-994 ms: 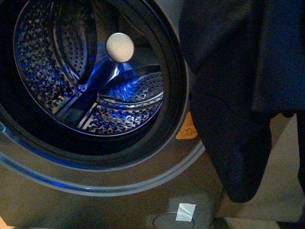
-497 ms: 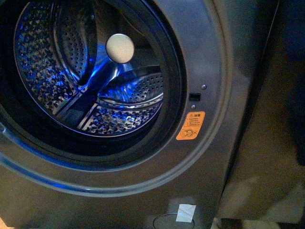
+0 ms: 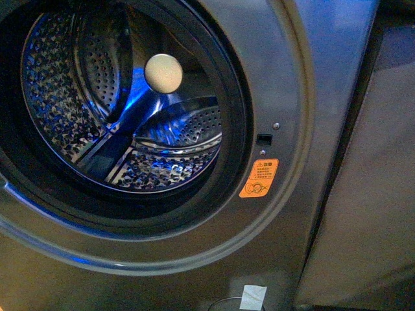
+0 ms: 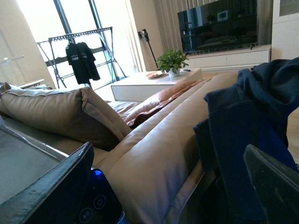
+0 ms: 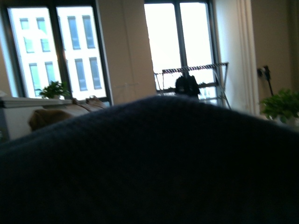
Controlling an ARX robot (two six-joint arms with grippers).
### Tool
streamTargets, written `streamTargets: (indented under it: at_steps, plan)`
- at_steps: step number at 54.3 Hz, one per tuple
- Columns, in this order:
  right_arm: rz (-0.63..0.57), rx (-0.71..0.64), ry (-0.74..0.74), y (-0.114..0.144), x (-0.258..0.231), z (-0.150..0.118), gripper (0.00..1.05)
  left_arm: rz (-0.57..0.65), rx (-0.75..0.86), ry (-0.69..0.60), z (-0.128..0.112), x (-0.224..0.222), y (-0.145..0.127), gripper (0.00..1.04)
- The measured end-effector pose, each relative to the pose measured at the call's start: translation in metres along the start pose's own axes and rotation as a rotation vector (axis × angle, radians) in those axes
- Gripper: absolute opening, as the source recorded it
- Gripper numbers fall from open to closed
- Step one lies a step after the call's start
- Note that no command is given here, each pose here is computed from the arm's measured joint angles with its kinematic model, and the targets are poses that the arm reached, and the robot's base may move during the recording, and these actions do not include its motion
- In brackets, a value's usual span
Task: Collect clothes from washing machine
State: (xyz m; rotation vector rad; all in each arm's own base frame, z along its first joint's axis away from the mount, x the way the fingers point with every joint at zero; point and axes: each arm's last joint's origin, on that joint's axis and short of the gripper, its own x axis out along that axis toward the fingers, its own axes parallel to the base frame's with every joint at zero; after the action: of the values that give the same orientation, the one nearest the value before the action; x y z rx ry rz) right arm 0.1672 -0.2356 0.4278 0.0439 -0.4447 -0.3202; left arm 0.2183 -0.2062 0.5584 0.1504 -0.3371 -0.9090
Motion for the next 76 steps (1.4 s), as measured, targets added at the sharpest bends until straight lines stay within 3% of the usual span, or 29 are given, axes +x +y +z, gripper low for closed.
streamTargets:
  at_steps: [11,16,22,26,44,49,54,60,74,76]
  plan:
    - [-0.118,0.052,0.216,-0.064,-0.02,-0.041,0.04,0.0,0.0,0.0,0.0,0.0,0.0,0.98]
    - [-0.147,0.143,0.414,-0.09,-0.036,-0.086,0.05,0.0,0.0,0.0,0.0,0.0,0.0,0.98]
    - [-0.148,0.299,0.643,-0.099,-0.067,-0.145,0.32,0.0,0.0,0.0,0.0,0.0,0.0,0.98]
    - [-0.137,0.36,0.726,-0.098,-0.08,-0.166,0.46,0.0,0.0,0.0,0.0,0.0,0.0,0.98]
    - [-0.107,0.522,0.831,-0.087,-0.097,-0.191,0.99,0.0,0.0,0.0,0.0,0.0,0.0,0.98]
    - [-0.02,0.46,0.749,-0.06,-0.091,-0.172,0.97,0.0,0.0,0.0,0.0,0.0,0.0,0.98]
    - [0.126,0.308,0.588,-0.006,-0.078,-0.133,0.97,0.0,0.0,0.0,0.0,0.0,0.0,0.98]
    - [0.218,0.192,0.434,0.046,-0.076,-0.111,0.97,0.0,0.0,-0.001,0.0,0.0,0.0,0.98]
    - [0.338,0.181,0.227,0.141,-0.105,-0.122,0.97,0.0,0.0,-0.001,0.0,0.0,0.0,0.98]
    - [0.32,0.163,0.249,0.155,-0.113,-0.124,0.93,0.0,0.0,-0.001,0.0,0.0,0.0,0.98]
